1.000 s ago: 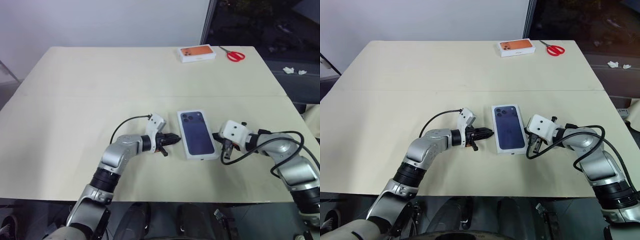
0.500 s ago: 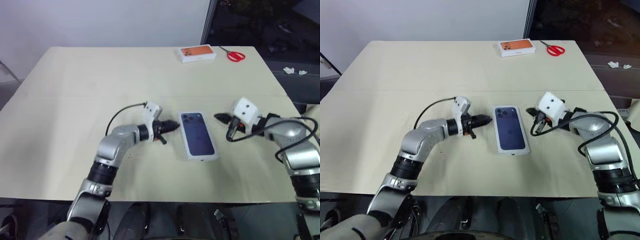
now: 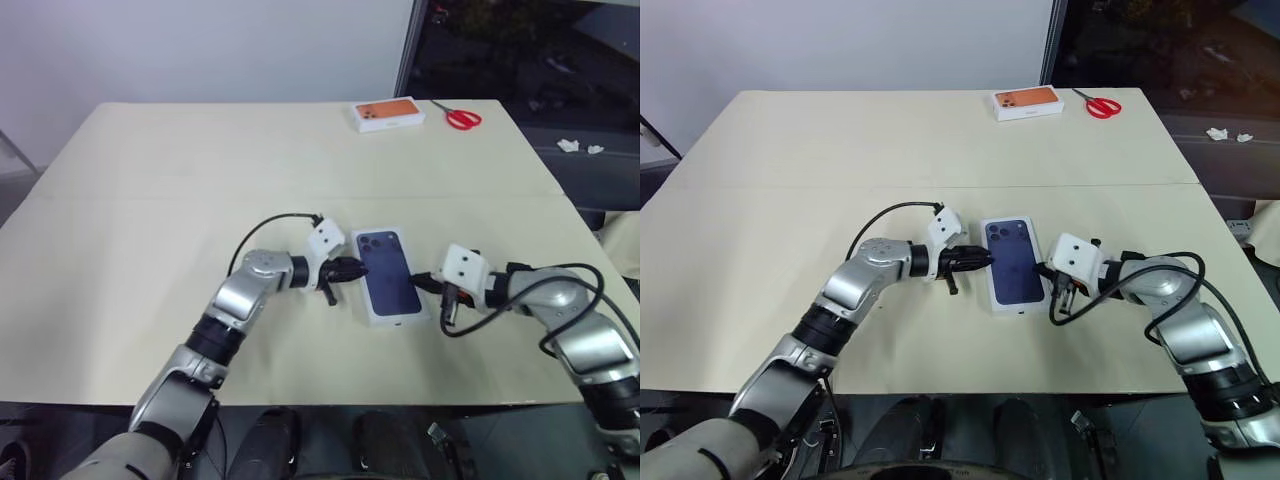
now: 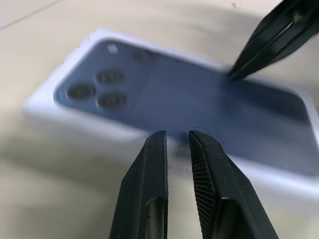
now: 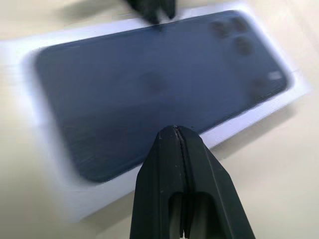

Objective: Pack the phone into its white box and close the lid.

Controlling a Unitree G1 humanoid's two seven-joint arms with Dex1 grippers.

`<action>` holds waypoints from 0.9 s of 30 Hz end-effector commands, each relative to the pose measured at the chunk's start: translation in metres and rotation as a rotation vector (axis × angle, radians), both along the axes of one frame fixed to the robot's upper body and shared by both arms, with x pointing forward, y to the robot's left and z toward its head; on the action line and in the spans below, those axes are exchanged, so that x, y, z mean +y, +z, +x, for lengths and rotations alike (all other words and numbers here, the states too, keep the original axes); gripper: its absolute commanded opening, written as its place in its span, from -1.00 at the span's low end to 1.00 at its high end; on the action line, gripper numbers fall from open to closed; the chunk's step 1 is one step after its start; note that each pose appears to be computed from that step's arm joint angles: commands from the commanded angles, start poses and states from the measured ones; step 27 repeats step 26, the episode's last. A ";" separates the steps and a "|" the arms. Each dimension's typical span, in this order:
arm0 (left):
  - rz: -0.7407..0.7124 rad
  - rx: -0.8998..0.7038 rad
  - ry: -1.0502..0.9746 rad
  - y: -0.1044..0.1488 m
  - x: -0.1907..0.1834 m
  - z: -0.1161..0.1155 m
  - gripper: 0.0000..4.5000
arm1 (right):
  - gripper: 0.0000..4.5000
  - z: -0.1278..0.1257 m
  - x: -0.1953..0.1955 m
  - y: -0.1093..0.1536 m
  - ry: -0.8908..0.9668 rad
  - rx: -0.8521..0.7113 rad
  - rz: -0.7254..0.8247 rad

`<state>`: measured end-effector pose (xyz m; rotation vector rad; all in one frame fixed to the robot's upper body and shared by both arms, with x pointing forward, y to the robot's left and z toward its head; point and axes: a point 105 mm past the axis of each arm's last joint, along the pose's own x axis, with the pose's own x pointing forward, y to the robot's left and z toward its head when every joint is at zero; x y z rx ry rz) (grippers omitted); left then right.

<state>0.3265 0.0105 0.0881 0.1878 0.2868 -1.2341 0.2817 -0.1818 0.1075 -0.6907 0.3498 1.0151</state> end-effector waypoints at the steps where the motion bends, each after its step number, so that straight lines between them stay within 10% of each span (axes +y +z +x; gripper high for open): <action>1: 0.014 0.114 -0.015 -0.018 0.006 -0.013 -0.65 | -0.99 -0.012 0.008 0.002 0.063 0.057 0.035; 4: -0.125 0.118 0.016 0.009 0.009 -0.006 -0.65 | -0.99 -0.004 0.013 0.019 0.032 0.073 0.145; 13: -0.247 -0.028 0.117 0.069 0.057 0.017 1.00 | 0.95 0.030 0.020 0.064 -0.019 -0.050 0.318; 27: -0.086 -0.062 0.219 0.058 0.170 -0.030 1.00 | 0.98 0.020 0.006 0.068 0.033 -0.056 0.361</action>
